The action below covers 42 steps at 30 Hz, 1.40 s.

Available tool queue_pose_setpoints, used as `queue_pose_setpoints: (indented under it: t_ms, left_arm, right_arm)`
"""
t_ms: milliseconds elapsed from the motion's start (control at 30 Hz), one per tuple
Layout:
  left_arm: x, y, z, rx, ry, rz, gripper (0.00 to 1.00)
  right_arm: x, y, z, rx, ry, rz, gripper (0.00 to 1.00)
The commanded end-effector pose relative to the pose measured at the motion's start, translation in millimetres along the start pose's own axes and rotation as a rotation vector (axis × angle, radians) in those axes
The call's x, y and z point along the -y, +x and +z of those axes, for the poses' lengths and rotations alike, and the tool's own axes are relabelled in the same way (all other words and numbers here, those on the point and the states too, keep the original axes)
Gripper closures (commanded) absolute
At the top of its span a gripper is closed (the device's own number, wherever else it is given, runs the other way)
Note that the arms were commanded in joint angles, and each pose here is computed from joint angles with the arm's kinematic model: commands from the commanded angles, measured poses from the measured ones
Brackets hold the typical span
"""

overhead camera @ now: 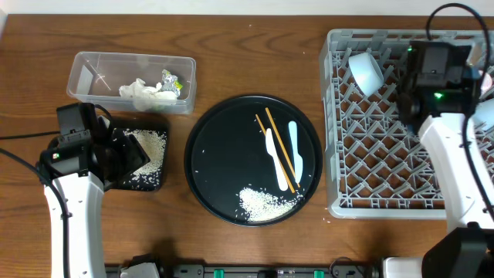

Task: Sort waste into correct bins and load items into the dishwasher rack
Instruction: 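Release the plate and move right gripper back toward the round tray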

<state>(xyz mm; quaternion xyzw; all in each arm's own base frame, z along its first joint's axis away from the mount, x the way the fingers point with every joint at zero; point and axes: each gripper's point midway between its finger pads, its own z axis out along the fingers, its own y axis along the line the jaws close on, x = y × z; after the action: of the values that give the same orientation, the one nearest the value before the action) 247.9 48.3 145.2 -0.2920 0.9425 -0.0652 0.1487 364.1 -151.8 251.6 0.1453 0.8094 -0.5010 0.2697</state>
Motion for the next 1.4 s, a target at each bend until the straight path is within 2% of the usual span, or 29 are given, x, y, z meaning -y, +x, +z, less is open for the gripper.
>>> queue_pose_setpoints:
  t_ms: [0, 200, 400, 433, 500, 633, 833, 1067, 1233, 1367]
  left_arm:
    - [-1, -2, -1, 0.002, -0.003, -0.013, 0.31]
    - [-1, -2, -1, 0.002, -0.003, -0.013, 0.31]
    - [-1, -2, -1, 0.002, -0.003, -0.013, 0.31]
    - [-1, -2, -1, 0.002, -0.003, -0.013, 0.31]
    - [-1, -2, -1, 0.002, -0.003, -0.013, 0.31]
    - [-1, -2, -1, 0.002, -0.003, -0.013, 0.31]
    - [-1, -2, -1, 0.002, -0.003, -0.013, 0.31]
    - [-1, -2, -1, 0.002, -0.003, -0.013, 0.31]
    - [-1, -2, -1, 0.002, -0.003, -0.013, 0.31]
    - [-1, -2, -1, 0.002, -0.003, -0.013, 0.31]
  right_arm:
    - [-5, 3, -13, 0.029, 0.015, -0.021, 0.99]
    - [-26, 14, -17, 0.046, -0.006, -0.081, 0.99]
    - [-42, 9, -33, 0.091, -0.053, -0.091, 0.95]
    - [-49, 8, -37, 0.101, -0.086, -0.099, 0.91]
    - [-71, 7, -48, 0.121, -0.191, -0.124, 0.74]
    - [-116, 9, -77, 0.155, -0.429, -0.162, 0.59]
    - [-141, 13, -96, 0.128, -0.592, -0.059, 0.31]
    - [-139, 20, -99, 0.108, -0.618, -0.08, 0.22]
    - [-116, 9, -110, 0.152, -0.636, -0.017, 0.15]
    - [-97, -1, -131, 0.208, -0.739, 0.053, 0.12]
